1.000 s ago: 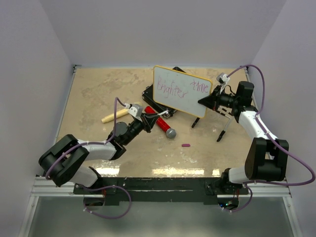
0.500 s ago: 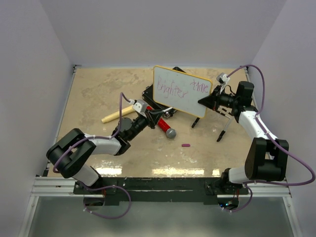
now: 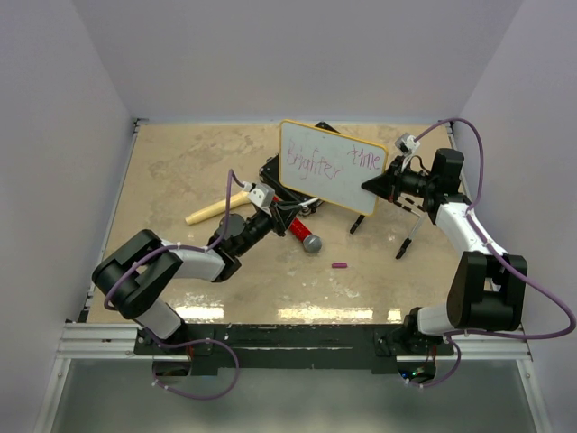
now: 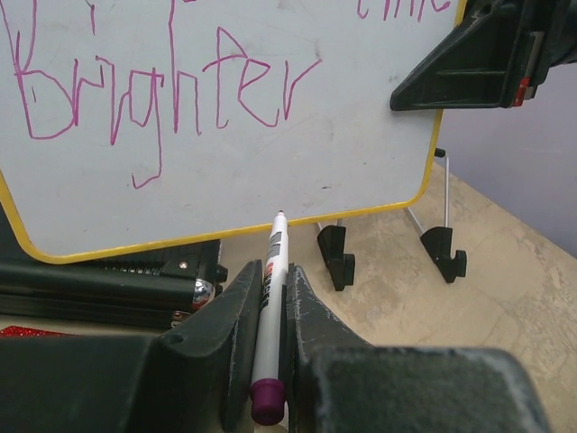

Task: Write a sentence on the whiteboard
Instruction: Write with the whiteboard marker without the cap on the whiteboard.

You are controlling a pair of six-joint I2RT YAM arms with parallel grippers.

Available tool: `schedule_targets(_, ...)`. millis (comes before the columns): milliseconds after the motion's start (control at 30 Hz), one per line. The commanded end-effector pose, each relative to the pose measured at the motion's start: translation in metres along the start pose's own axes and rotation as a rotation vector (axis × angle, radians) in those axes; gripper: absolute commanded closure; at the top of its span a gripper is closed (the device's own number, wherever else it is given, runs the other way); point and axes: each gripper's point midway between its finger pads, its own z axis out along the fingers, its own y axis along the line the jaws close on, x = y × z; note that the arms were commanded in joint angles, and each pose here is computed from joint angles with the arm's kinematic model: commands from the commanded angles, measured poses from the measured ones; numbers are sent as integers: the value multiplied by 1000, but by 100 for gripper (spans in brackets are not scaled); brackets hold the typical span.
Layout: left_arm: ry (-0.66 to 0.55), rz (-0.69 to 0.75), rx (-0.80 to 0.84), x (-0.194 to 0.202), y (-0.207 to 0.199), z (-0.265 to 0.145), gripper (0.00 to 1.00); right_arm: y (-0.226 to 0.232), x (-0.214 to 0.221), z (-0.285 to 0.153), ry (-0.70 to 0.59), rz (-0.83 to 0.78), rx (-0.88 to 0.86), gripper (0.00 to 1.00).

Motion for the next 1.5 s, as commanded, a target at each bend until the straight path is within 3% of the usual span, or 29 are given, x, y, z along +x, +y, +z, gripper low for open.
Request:
schedule_targets(0, -111, 49, 41, -32, -10, 9, 100, 6, -5, 3, -13, -40, -43, 100)
schedule_targets(1000, -175, 59, 54, -25, -3, 14, 100, 13, -4, 8, -12, -33, -64, 100)
schedule_targets(1467, -251, 78, 35, -52, -2, 30, 100, 13, -3, 9, -11, -31, -67, 100)
